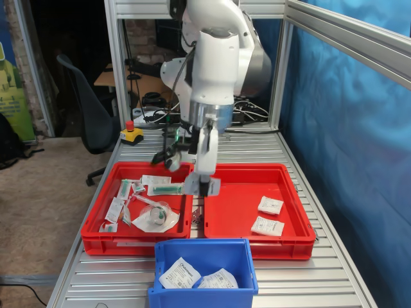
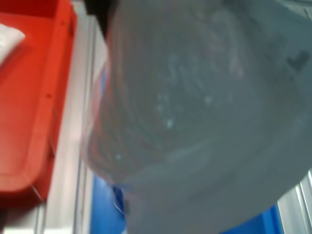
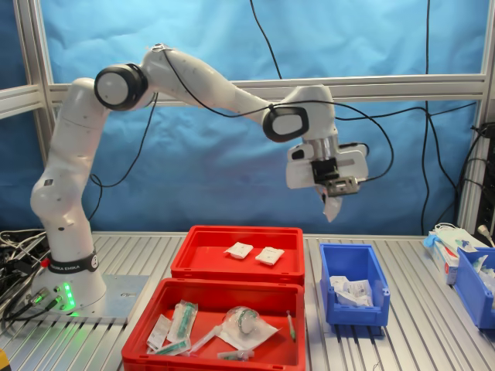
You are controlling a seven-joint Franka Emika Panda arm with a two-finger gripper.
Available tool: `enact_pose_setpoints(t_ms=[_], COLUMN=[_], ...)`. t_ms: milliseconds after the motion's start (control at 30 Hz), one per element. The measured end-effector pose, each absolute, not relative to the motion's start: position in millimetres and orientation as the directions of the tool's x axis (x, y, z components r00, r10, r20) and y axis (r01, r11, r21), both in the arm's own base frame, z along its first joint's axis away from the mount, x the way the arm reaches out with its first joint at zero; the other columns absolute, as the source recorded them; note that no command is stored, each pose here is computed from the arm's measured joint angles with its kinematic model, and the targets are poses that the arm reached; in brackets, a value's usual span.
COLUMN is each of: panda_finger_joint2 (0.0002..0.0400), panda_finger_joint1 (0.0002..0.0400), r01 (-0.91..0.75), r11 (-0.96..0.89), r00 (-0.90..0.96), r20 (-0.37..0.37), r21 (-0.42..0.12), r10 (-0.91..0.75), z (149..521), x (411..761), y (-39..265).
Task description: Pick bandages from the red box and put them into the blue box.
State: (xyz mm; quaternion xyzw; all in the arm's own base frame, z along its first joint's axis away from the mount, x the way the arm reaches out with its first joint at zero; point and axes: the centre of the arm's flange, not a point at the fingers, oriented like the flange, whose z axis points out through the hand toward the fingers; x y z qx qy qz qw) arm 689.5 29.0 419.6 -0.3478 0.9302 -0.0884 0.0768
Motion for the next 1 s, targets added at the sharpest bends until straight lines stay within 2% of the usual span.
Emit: enact_pose_setpoints(t_ms=[167,500,1000], panda_finger_joint2=[0.0067,0.0067,0.0067], panda_finger_joint1=[0.0067,0.0067,0.0067], r01=[-0.615,-0.602,-0.625], r11=[0.756,0.766,0.748], r00=[-0.762,-0.771,-0.75], r20=[-0.078,-0.084,-0.097], r21=[-0.224,-0.227,-0.223], r10=[-0.643,-0.631,-0.655], z=[403,380,365], x=[712,741,757], y=[11,-4,17])
